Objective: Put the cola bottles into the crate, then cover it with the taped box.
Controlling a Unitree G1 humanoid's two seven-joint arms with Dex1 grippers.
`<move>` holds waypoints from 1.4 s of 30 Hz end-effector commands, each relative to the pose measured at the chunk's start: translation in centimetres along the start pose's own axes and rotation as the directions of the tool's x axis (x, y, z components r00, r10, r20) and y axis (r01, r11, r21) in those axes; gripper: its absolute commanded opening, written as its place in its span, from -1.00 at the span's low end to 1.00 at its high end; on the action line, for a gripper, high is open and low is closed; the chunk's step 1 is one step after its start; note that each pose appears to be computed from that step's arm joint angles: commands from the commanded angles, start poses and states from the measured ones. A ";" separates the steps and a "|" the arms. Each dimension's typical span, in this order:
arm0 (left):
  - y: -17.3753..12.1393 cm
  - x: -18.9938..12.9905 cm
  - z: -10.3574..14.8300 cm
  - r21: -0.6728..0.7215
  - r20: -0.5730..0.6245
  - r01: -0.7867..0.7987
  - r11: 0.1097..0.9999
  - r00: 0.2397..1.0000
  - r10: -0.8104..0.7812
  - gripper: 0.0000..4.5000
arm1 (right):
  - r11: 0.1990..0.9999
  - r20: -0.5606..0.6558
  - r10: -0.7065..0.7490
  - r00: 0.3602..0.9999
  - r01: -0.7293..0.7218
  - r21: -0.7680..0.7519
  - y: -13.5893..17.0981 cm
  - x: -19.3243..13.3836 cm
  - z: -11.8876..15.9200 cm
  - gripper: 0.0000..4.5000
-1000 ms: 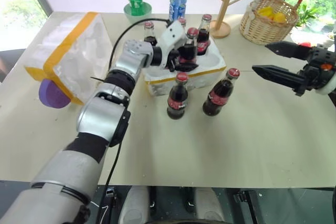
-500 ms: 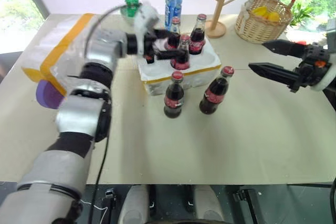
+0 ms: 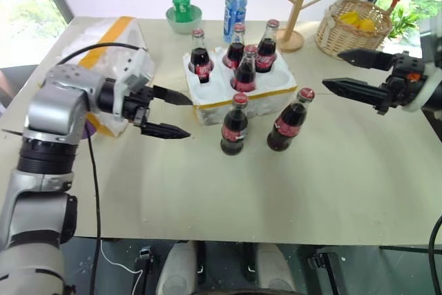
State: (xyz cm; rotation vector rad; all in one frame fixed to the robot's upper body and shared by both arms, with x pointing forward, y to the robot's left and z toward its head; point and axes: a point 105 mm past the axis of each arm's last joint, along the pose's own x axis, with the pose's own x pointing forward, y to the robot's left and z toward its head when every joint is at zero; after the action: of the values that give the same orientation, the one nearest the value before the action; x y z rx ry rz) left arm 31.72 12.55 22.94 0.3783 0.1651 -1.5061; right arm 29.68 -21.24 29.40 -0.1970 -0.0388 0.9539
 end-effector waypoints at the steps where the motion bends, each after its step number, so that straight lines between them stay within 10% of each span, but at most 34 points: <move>1: 0.1 2.2 0.6 0.030 0.017 0.027 0.999 0.999 -0.027 0.99 | 0.998 -0.009 0.051 0.999 -0.051 -0.042 0.9 -0.5 1.1 1.00; 26: 2.3 11.5 -2.2 -0.017 -0.032 0.076 0.997 0.997 -0.076 0.99 | 0.999 0.033 -0.015 0.999 0.017 -0.040 1.0 -1.1 2.0 1.00; 31: 2.2 9.9 -0.9 -0.011 -0.009 0.089 0.996 0.996 -0.089 0.15 | 0.999 0.046 -0.025 0.999 0.027 -0.040 0.6 -0.9 2.3 1.00; 42: 2.2 1.6 7.4 -0.112 0.252 0.093 0.989 0.966 -0.063 0.15 | 0.999 0.043 -0.027 0.999 0.028 -0.036 0.2 -0.8 1.8 1.00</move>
State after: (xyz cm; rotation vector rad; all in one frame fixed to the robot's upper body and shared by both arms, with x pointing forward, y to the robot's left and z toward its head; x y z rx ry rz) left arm 33.73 8.21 25.33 0.1069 0.2250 -1.5745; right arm 29.02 -21.41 30.08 -0.1910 -0.0457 0.9320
